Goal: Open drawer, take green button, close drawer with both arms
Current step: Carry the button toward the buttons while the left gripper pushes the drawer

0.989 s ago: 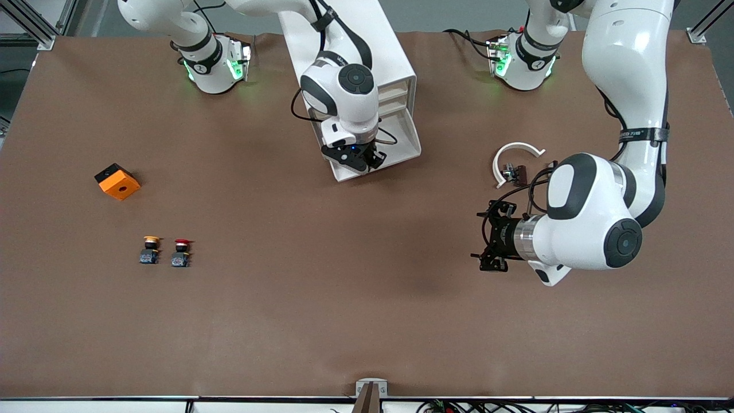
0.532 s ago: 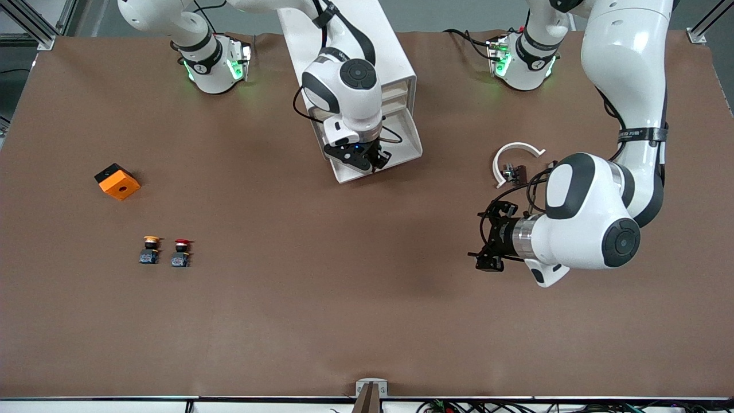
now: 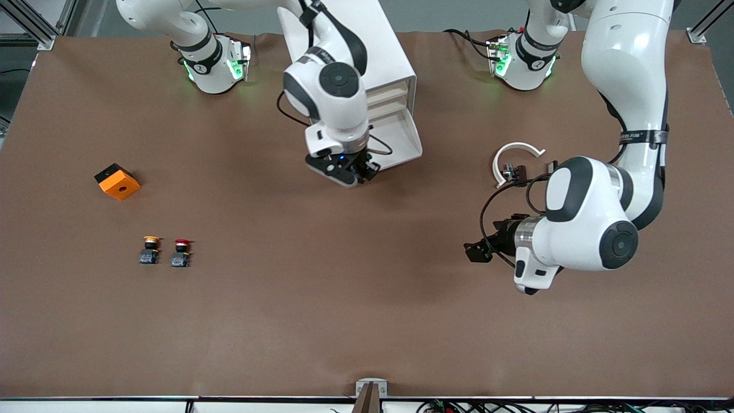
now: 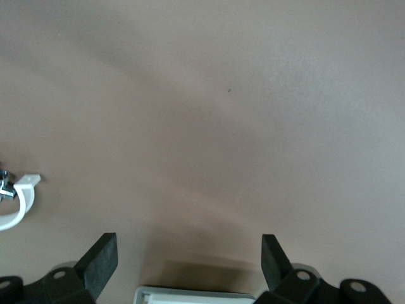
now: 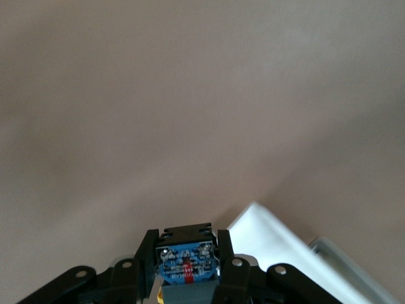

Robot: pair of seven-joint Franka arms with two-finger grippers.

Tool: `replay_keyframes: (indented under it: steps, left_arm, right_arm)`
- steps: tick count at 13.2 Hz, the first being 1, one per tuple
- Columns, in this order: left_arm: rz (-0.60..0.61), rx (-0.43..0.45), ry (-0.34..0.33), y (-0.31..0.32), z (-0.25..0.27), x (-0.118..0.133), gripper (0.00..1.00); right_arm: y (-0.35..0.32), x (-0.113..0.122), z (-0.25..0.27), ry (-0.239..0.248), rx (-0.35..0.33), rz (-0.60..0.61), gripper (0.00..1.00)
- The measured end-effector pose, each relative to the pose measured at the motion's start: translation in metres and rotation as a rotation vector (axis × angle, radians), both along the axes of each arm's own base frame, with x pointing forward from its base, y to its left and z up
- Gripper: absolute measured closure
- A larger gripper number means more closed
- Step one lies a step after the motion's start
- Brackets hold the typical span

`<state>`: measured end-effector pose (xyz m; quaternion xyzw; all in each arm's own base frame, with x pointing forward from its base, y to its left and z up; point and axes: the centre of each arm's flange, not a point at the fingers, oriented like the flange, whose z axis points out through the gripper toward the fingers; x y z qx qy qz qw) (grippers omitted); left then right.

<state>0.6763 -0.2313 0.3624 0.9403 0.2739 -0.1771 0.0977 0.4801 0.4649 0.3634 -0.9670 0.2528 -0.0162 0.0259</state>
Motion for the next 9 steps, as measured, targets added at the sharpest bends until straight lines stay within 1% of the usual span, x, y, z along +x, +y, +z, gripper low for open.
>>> replay_keyframes:
  steps: [3,5,7,9]
  left_arm:
    - [-0.094,0.034,-0.02,-0.057,-0.02,-0.025,0.0]
    - [-0.141,0.035,-0.051,-0.096,-0.033,-0.044,0.0]
    - [-0.166,0.032,-0.093,-0.125,-0.05,-0.068,0.0]
    - [-0.185,0.035,-0.107,-0.135,-0.06,-0.104,0.0]
  right_arm:
    - [-0.075,0.059,0.014,-0.003,0.005,0.063,0.58]
    - [-0.132,0.094,0.012,-0.003,-0.007,0.126,0.58]
    - [-0.192,0.123,0.006,0.003,-0.019,0.193,0.58]
    - [-0.248,0.143,-0.001,0.009,-0.027,0.247,0.58]
